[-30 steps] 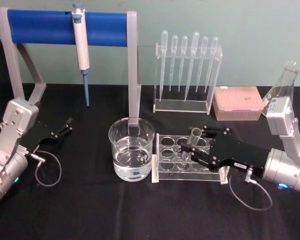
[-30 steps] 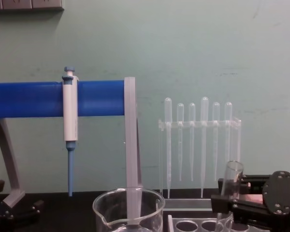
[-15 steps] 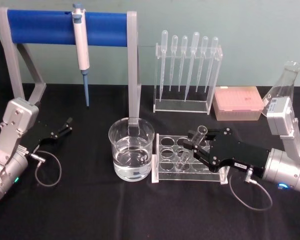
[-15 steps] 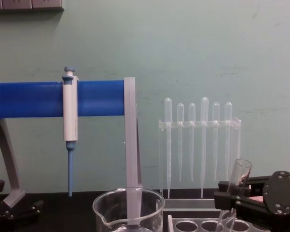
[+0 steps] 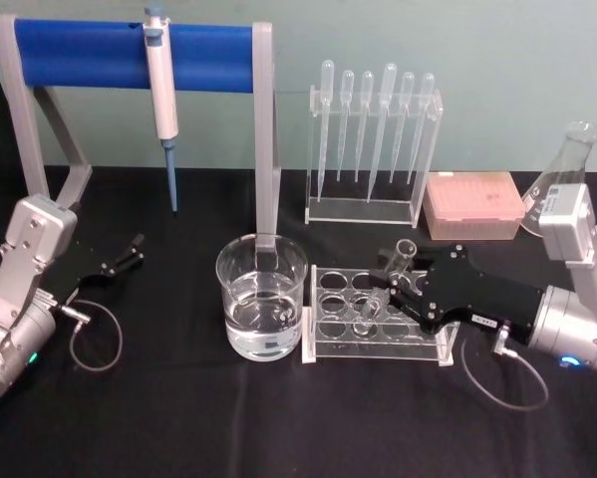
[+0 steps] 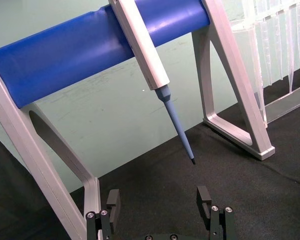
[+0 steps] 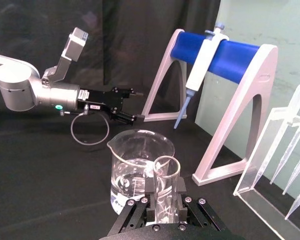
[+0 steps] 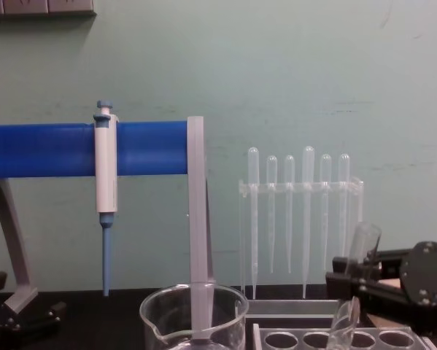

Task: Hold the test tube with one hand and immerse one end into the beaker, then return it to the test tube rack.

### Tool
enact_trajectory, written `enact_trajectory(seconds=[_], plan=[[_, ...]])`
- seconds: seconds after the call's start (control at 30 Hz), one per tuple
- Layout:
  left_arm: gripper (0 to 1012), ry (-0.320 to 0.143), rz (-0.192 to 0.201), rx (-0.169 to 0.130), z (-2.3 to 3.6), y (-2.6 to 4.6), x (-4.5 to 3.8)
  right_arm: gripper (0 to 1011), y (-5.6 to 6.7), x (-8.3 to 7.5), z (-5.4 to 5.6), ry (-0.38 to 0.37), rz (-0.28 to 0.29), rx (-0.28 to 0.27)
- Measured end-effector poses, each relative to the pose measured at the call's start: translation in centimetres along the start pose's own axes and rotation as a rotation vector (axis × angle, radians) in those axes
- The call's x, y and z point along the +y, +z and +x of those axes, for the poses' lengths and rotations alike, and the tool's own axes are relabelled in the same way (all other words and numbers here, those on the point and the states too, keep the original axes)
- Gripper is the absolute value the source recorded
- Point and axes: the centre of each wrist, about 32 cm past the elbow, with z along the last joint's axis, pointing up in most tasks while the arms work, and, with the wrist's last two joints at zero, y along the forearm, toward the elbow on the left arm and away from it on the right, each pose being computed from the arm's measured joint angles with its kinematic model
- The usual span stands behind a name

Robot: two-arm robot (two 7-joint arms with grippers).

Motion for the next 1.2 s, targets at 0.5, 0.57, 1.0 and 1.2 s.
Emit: enact_trajectory(seconds=[0.5, 0.57, 1.0, 1.2], plan=[[1000, 0.000, 0.000, 0.000, 0.00, 0.00, 0.00, 225, 3.8, -0.4, 0.9, 0.010, 0.019, -0.005], [1000, 0.000, 0.000, 0.000, 0.00, 0.00, 0.00, 225, 4.6, -0.5, 1.1, 0.012, 0.021, -0.011], [1000, 0.000, 0.000, 0.000, 0.00, 0.00, 0.00, 225, 8.6, -0.8, 2.6, 0.021, 0.015, -0.009], [1000, 0.000, 0.000, 0.000, 0.00, 0.00, 0.00, 225, 10.1, -0.5, 3.2, 0.040, -0.016, -0.005]])
